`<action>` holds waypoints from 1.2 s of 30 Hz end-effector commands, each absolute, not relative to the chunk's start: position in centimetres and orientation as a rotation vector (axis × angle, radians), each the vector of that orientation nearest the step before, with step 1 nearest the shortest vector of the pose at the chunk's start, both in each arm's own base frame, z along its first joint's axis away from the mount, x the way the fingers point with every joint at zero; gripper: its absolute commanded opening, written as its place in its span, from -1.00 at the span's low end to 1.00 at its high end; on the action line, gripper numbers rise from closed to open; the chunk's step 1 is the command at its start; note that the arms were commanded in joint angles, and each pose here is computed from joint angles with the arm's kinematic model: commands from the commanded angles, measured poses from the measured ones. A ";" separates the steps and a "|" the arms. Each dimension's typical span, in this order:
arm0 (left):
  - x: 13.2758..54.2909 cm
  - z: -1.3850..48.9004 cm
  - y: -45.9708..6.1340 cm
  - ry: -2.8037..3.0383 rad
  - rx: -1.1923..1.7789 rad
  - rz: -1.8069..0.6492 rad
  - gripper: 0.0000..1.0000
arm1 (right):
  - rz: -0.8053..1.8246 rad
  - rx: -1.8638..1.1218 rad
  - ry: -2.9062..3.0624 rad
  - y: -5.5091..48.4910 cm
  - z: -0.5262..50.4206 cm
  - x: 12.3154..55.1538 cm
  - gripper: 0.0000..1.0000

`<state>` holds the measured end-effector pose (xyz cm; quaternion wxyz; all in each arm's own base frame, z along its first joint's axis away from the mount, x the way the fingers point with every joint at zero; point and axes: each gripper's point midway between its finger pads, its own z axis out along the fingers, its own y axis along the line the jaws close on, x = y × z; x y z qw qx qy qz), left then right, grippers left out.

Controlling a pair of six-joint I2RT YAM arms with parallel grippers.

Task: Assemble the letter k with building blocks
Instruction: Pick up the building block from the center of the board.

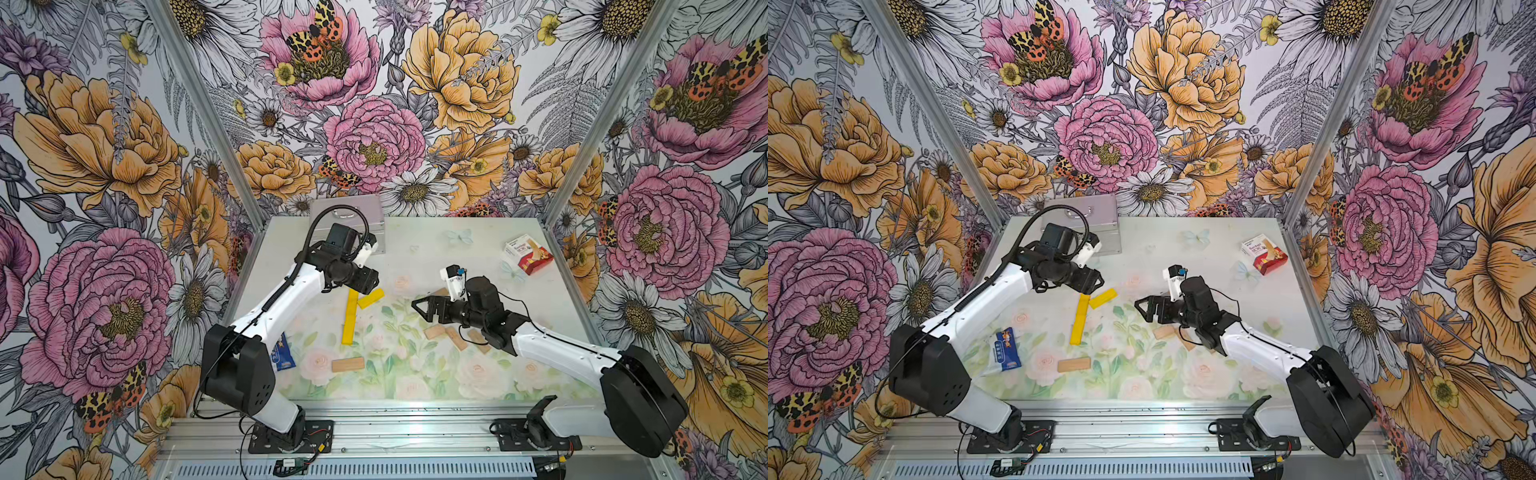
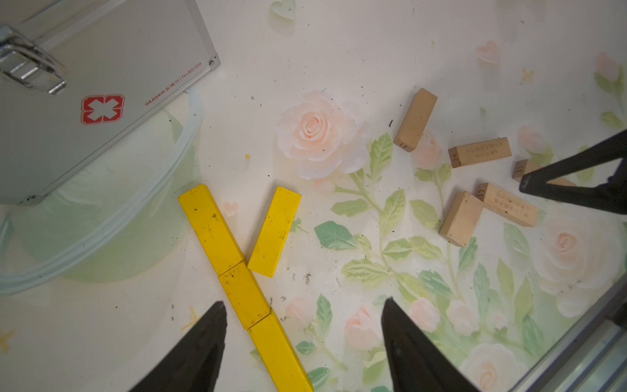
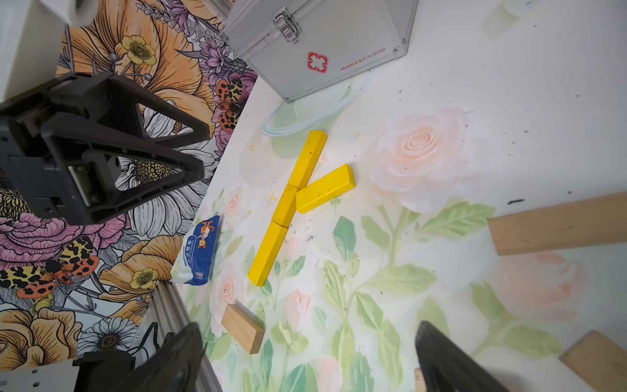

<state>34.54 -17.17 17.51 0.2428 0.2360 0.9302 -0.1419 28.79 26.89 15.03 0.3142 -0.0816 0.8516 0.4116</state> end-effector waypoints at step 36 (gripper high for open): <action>20.5 12.7 -4.4 2.796 -0.912 -0.890 0.97 | 0.868 -1.389 2.188 40.4 11.6 18.3 0.96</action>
